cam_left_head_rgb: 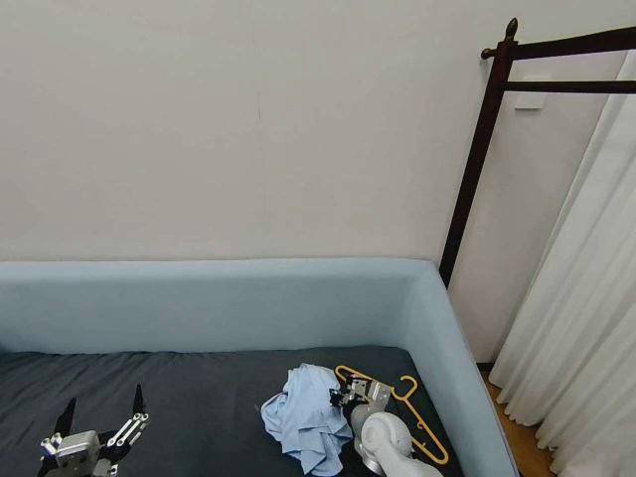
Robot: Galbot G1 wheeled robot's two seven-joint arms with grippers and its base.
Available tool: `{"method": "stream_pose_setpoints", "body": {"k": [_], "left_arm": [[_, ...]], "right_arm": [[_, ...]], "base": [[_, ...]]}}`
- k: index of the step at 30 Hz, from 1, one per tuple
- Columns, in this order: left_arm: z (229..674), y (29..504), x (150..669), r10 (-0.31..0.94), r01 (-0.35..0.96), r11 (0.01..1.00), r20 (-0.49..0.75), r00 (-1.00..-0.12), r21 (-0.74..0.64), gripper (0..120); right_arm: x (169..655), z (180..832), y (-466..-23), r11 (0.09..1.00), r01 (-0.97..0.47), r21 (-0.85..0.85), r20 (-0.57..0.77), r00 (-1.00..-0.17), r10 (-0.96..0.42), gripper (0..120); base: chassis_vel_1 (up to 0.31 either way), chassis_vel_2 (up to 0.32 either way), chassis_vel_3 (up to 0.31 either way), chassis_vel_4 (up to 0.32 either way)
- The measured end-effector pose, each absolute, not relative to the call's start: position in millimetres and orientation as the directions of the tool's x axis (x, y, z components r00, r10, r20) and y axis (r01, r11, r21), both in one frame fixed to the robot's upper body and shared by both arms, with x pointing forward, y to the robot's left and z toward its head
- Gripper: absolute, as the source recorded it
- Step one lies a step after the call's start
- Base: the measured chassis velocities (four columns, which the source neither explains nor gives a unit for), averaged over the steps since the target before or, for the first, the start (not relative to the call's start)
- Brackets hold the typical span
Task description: Pick up the clothes from the sofa and hang them on the clothes hanger.
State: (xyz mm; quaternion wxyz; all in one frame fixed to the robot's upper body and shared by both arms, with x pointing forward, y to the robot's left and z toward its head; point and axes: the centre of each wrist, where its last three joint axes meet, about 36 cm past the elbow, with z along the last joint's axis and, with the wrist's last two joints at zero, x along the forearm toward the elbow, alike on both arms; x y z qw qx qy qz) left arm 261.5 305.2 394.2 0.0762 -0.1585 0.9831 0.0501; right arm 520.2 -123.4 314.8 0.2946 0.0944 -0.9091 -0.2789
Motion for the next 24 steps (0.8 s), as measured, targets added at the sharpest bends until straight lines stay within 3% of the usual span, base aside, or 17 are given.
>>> {"method": "stream_pose_setpoints", "body": {"k": [5, 15, 24], "left_arm": [[391.9, 305.3, 264.9, -0.307, -0.321, 0.945, -0.169, -0.937, 0.063, 100], [392.9, 306.2, 265.1, -0.315, -0.329, 0.943, -0.176, -0.933, 0.054, 100], [402.3, 308.6, 262.2, -0.321, -0.337, 0.940, -0.195, -0.927, 0.050, 100]], "right_arm": [[546.6, 368.3, -126.5, 0.756, -0.165, 0.633, 0.185, -0.916, -0.355, 0], [563.6, 489.1, -133.2, 0.683, -0.388, 0.619, -0.090, -0.899, -0.429, 0], [593.3, 591.0, -155.0, 0.678, -0.490, 0.548, -0.277, -0.871, -0.406, 0]], "base": [[0.000, 0.000, 0.000, 0.000], [0.000, 0.000, 0.000, 0.000], [0.000, 0.000, 0.000, 0.000]]}}
